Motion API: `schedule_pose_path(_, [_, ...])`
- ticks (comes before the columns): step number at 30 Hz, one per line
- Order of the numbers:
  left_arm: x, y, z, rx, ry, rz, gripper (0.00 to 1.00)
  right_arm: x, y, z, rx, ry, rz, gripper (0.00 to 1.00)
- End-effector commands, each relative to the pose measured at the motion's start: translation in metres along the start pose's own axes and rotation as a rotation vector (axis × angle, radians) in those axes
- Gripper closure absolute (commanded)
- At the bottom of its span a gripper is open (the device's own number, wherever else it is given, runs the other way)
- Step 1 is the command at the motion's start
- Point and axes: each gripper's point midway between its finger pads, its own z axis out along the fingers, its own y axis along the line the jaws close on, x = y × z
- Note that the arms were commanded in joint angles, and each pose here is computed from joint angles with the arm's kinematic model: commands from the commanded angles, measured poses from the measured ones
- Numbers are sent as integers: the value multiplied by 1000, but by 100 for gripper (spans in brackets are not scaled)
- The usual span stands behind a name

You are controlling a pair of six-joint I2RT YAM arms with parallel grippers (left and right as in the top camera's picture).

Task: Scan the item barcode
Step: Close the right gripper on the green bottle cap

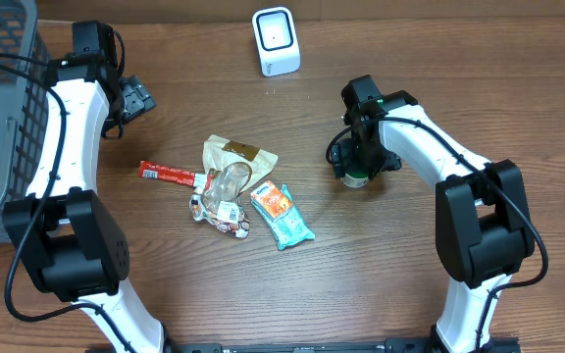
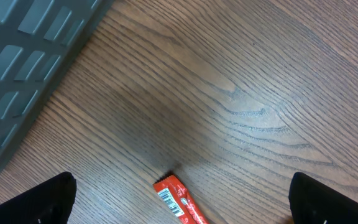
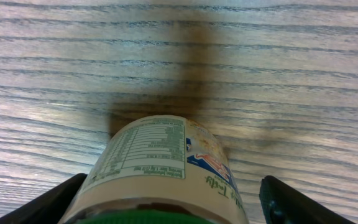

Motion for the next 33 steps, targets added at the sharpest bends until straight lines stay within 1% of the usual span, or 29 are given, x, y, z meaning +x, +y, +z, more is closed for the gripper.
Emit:
schedule_pose_path(1, [-6,-6,-8,20,-22,-6,0,-14,2,-18,-14,-63,2,15])
schedule_pose_path(3, [-6,-6,-8,19,-22,-6,0,-14,4,-18,-25,-62,-10,18])
schedule_pose_path(5, [-6,-6,-8,20,-22,-6,1,-14,8,-18,-47,-62,-32,20])
schedule_pose_path(15, [-6,-6,-8,20,-22,-6,0,-14,7,-18,-46,-62,-33,24])
schedule_pose_path(16, [-6,-6,-8,20,-22,-6,0,-13,7,-18,-45,-61,-45,26])
schedule_pose_path(17, [-6,-6,-8,20,-22,-6,0,-13,7,-18,-43,-58,-55,31])
schedule_pose_path(19, [-6,-6,-8,20,-22,-6,0,-13,7,-18,-44,-59,-54,35])
schedule_pose_path(24, [-6,-6,-8,20,-22,-6,0,-17,8,-22,-46,-69,-53,38])
schedule_pose_path(27, [-6,-6,-8,20,-22,-6,0,-26,9,-34,-51,-92,-53,40])
schedule_pose_path(31, [-6,-6,-8,19,-22,-6,0,-44,13,-68,-59,-142,-54,44])
schedule_pose_path(33, [-6,-6,-8,20,-22,-6,0,-51,14,-89,-62,-162,-53,49])
